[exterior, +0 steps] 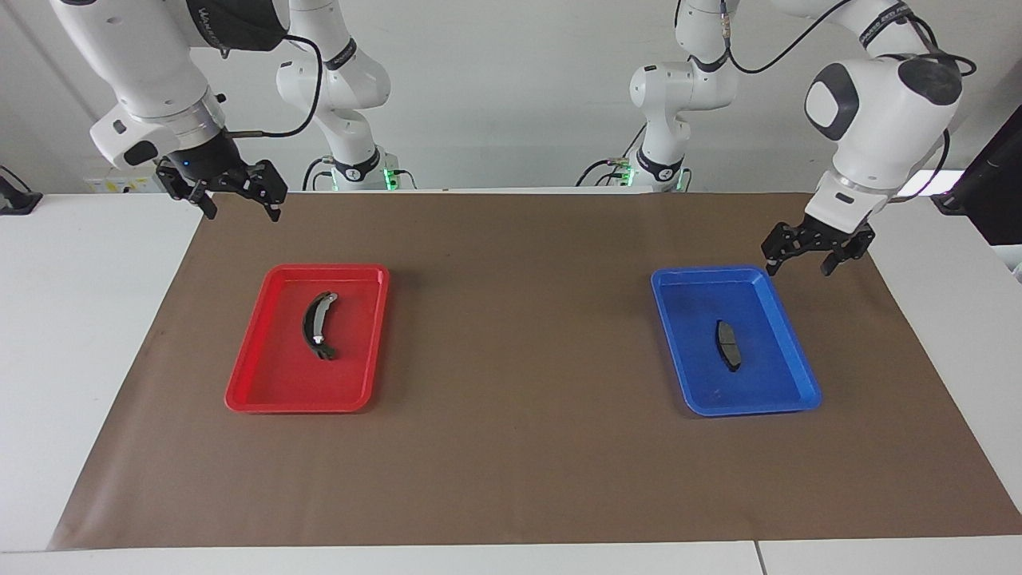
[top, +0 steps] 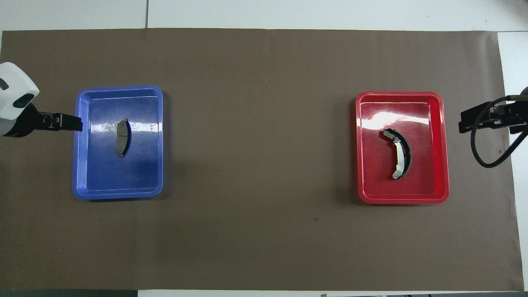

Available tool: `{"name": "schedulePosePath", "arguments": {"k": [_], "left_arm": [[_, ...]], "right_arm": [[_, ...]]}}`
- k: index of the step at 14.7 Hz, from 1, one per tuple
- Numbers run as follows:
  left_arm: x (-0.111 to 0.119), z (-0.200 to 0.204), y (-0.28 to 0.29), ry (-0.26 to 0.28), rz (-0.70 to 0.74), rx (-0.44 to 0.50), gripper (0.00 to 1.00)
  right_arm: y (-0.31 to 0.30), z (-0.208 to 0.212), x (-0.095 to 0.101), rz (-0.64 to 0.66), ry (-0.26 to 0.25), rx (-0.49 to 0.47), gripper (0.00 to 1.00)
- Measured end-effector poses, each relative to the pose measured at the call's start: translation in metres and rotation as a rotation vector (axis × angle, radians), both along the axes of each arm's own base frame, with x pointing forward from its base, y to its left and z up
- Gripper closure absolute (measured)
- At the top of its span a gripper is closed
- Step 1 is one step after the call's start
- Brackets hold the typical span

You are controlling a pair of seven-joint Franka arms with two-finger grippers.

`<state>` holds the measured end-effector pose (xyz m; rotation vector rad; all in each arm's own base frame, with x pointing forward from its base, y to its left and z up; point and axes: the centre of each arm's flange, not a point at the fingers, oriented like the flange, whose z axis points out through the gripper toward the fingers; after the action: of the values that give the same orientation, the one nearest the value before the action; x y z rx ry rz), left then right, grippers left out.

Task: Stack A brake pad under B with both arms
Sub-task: 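Reach into the blue tray and grasp the dark brake pad with the left gripper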

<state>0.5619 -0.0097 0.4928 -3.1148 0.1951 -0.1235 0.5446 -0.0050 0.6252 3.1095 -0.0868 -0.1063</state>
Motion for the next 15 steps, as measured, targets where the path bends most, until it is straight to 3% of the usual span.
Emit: {"name": "schedulePosePath", "arguments": {"k": [5,8,15], "left_arm": [[0.018,-0.111,-0.024,0.009,-0.043,0.004,0.0],[0.015,-0.161,-0.029,-0.001,-0.053,0.004,0.02],[0.006,-0.192,-0.028,0.029,-0.052,0.006,0.07]], "right_arm": [[0.0,0.0,0.0,0.0,0.0,0.0,0.0],[0.0,0.0,0.0,0.0,0.0,0.0,0.0],[0.0,0.0,0.0,0.0,0.0,0.0,0.0]]}}
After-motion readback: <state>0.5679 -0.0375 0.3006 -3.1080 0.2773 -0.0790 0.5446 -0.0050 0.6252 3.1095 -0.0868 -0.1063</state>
